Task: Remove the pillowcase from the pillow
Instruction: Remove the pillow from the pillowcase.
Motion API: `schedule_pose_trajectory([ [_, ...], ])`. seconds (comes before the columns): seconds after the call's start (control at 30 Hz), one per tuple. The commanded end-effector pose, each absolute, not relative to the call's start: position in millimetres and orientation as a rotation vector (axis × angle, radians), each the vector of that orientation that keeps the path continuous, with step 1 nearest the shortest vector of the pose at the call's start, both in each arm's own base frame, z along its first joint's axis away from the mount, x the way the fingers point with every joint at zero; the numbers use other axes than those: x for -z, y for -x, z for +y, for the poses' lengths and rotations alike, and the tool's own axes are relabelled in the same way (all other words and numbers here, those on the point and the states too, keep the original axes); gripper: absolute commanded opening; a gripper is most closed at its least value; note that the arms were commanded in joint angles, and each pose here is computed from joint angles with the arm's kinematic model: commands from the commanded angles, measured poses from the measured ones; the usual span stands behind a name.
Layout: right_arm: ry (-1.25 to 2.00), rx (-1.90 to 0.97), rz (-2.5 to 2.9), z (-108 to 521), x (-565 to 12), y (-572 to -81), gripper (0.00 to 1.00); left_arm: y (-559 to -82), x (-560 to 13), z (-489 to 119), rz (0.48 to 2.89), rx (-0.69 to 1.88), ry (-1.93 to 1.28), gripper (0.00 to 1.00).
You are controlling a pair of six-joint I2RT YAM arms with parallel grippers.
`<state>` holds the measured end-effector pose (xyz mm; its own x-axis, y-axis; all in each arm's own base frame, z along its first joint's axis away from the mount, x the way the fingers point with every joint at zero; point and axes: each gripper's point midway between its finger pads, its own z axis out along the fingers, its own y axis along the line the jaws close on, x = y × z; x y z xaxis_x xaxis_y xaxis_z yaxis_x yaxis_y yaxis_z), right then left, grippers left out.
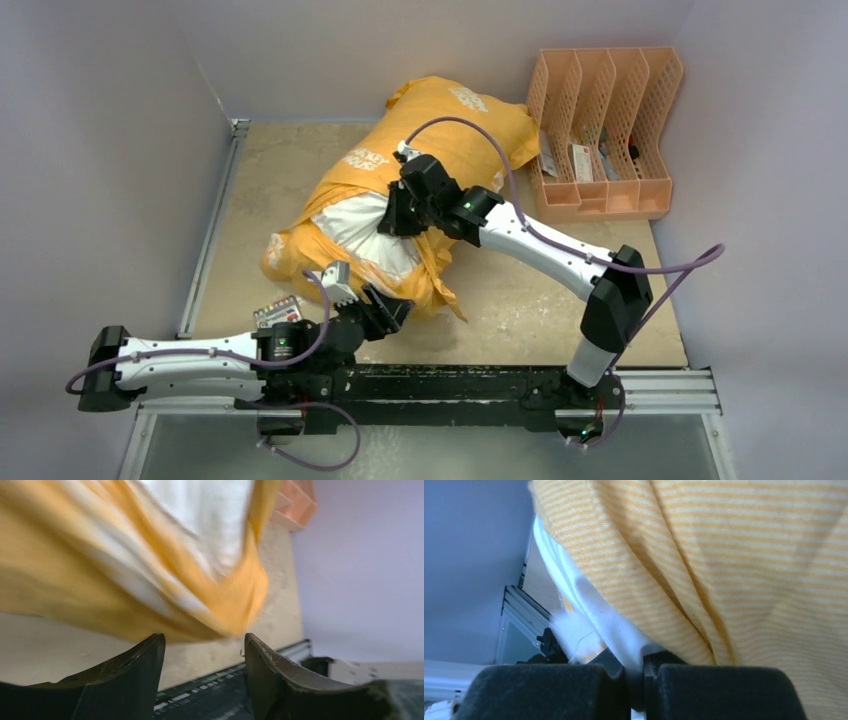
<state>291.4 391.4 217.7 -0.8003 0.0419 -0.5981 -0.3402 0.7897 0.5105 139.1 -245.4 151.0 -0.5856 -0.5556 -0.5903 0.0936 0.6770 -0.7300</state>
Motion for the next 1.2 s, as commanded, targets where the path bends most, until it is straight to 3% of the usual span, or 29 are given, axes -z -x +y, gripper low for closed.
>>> schedule_pose_trajectory([
  [0.0, 0.029, -1.026, 2.013, 405.6, -303.3, -338.2, 0.00, -117.4, -207.0, -275.3, 1.974, 1.165, 0.208, 0.63],
  [0.07, 0.034, -1.036, 2.002, 408.4, -310.9, -334.8, 0.00, -112.5, -215.5, -288.8, 1.952, 1.231, 0.167, 0.70],
  [0.23, 0.051, -1.068, 2.013, 414.5, -315.4, -327.0, 0.00, -118.6, -200.8, -304.1, 1.992, 1.176, 0.213, 0.71],
  [0.53, 0.011, -1.043, 2.006, 414.0, -321.1, -319.7, 0.00, -152.8, -181.4, -243.3, 1.891, 0.941, 0.476, 0.72],
  [0.63, 0.004, -1.039, 1.998, 415.5, -325.4, -318.9, 0.00, -160.6, -185.8, -239.4, 1.836, 0.892, 0.458, 0.77],
  [0.67, 0.005, -1.038, 1.995, 416.1, -327.4, -319.4, 0.00, -162.6, -186.4, -239.3, 1.830, 0.871, 0.458, 0.71],
  [0.87, 0.010, -1.025, 1.997, 418.4, -333.8, -321.6, 0.00, -162.4, -177.6, -241.9, 1.864, 0.807, 0.413, 0.00],
  [1.0, 0.082, -1.045, 1.918, 425.1, -376.9, -335.2, 0.00, -144.1, -111.7, -226.5, 2.041, 0.758, 0.430, 0.00],
  [1.17, 0.126, -1.023, 1.740, 426.2, -464.4, -360.3, 0.00, -107.8, -46.7, -230.9, 2.205, 0.955, 0.441, 0.00],
])
